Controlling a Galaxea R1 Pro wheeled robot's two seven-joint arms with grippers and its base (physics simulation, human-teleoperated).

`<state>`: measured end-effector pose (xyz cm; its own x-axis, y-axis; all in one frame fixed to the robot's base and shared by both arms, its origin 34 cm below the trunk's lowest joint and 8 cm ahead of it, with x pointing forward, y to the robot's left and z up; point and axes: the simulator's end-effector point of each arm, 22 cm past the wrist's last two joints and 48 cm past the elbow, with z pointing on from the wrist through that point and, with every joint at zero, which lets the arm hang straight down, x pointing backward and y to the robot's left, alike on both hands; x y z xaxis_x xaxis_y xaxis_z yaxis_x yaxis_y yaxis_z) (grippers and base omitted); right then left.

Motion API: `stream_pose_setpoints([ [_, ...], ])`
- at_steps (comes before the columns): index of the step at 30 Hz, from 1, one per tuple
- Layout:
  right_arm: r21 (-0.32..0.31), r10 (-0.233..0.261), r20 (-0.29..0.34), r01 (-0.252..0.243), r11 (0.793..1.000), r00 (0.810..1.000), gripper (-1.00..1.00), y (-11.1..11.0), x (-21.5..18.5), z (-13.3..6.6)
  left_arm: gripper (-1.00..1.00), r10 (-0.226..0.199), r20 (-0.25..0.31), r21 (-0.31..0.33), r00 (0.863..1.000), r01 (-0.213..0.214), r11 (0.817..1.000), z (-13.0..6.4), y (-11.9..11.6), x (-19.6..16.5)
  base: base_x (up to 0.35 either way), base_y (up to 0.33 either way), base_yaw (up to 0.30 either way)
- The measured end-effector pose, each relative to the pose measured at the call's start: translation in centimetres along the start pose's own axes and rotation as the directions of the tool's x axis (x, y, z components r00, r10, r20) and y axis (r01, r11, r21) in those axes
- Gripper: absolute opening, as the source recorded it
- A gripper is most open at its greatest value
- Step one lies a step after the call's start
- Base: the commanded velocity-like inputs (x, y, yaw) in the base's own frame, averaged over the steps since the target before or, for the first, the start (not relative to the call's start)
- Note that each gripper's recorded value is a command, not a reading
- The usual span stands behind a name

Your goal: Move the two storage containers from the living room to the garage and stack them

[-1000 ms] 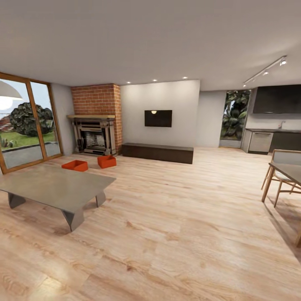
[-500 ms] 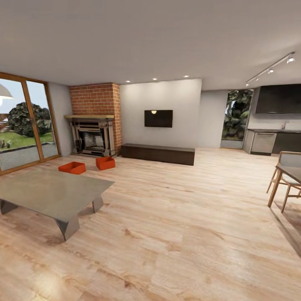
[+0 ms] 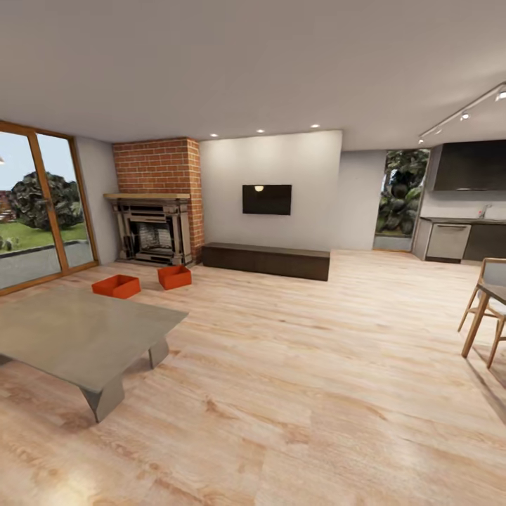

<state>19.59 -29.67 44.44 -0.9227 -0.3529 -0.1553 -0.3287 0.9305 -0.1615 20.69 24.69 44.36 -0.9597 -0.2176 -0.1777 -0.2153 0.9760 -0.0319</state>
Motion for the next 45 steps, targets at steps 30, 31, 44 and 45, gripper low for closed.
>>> stream_pose_setpoints([
  [30, 0.0, -0.002, 0.0, 0.002, 1.0, 1.0, 1.0, 0.0, 0.0, 0.0, 1.0, 0.0, -0.001, 0.0, 1.0, 0.0, 1.0, 0.0, 0.01, 0.05, 0.326, -0.006, 0.0],
  [31, 0.0, -0.002, 0.0, 0.002, 1.0, 1.0, 1.0, 0.0, 0.0, 0.0, 1.0, 0.0, -0.001, 0.0, 1.0, 0.0, 1.0, 0.0, 0.0, 0.03, 0.316, -0.09, 0.0],
  [44, 0.0, 0.0, 0.003, 0.0, 1.0, 1.0, 1.0, 0.07, -0.08, 0.0, 1.0, 0.001, -0.002, 0.0, 1.0, -0.001, 1.0, 0.0, 0.01, 0.08, 0.299, -0.144, -0.05],
  [45, 0.0, 0.0, 0.003, 0.0, 1.0, 1.0, 1.0, 0.07, -0.08, 0.0, 1.0, 0.0, -0.001, 0.0, 1.0, 0.0, 1.0, 0.0, 0.0, 0.04, 0.295, -0.156, -0.095],
])
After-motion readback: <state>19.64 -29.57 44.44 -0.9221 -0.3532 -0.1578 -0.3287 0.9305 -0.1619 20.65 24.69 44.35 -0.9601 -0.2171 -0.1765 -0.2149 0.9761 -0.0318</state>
